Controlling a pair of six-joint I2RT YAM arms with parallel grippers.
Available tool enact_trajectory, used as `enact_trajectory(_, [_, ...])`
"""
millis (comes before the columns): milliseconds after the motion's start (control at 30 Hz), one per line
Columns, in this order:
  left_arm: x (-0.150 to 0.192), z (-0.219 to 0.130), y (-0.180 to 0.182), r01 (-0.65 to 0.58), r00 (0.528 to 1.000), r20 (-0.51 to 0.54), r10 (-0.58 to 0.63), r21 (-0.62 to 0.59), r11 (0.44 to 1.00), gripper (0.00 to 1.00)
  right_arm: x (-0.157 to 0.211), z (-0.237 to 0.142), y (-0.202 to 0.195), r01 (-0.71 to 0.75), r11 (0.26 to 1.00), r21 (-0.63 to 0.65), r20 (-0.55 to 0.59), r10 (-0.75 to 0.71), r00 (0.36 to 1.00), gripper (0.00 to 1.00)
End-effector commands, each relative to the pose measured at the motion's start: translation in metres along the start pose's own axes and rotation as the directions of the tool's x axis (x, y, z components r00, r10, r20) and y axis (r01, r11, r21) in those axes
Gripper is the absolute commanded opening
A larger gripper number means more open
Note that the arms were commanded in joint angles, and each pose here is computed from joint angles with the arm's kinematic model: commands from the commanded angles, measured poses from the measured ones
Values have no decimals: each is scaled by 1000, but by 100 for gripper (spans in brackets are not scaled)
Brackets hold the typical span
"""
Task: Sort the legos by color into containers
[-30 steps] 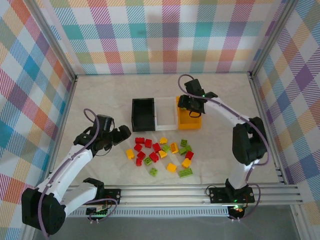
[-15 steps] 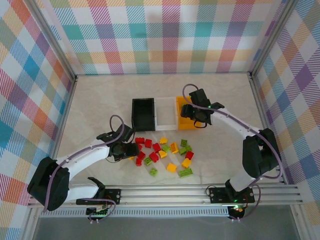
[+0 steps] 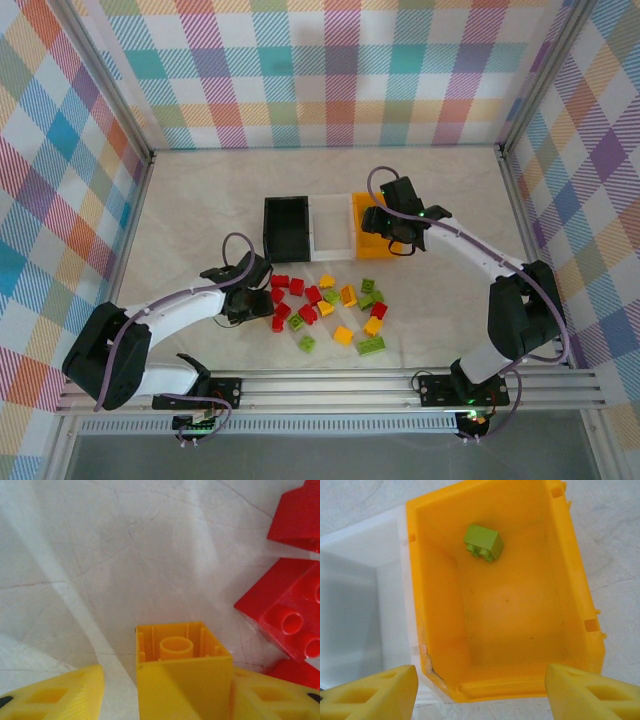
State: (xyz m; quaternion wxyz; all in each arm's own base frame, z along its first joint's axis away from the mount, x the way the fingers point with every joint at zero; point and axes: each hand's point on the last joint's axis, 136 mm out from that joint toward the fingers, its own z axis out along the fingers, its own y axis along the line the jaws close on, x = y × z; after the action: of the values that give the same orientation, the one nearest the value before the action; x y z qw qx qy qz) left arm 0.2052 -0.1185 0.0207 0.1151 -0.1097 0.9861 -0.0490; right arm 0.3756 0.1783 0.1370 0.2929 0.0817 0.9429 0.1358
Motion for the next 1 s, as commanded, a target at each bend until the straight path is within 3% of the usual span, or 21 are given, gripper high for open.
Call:
enact_trajectory(0, [-12, 0, -2, -16, 998, 60, 16, -12, 1000, 59, 3, -5, 1, -10, 1000, -14, 5, 10, 1000, 69])
enact_trajectory(167, [-16, 1, -4, -25, 998, 65, 26, -21, 999, 38, 5, -6, -2, -16, 1000, -8, 6, 16, 1000, 69])
enact_trajectory(367, [-17, -11, -1, -26, 996, 86, 28, -19, 999, 29, 3, -12, -4, -27, 1000, -7, 25, 28, 999, 69])
enact_trajectory(500, [-28, -37, -10, -27, 992, 121, 24, 25, 999, 23, -2, -24, -6, -37, 999, -11, 60, 38, 998, 69])
enact_trajectory(767, [-102, -103, -69, -50, 956, 295, 4, 147, 988, 23, 10, -35, -20, -72, 997, 3, 70, 72, 995, 69])
enact_trajectory(967, [-165, -98, -110, -48, 940, 342, -12, 167, 985, 21, 22, -38, -32, -74, 997, 36, 54, 72, 996, 70])
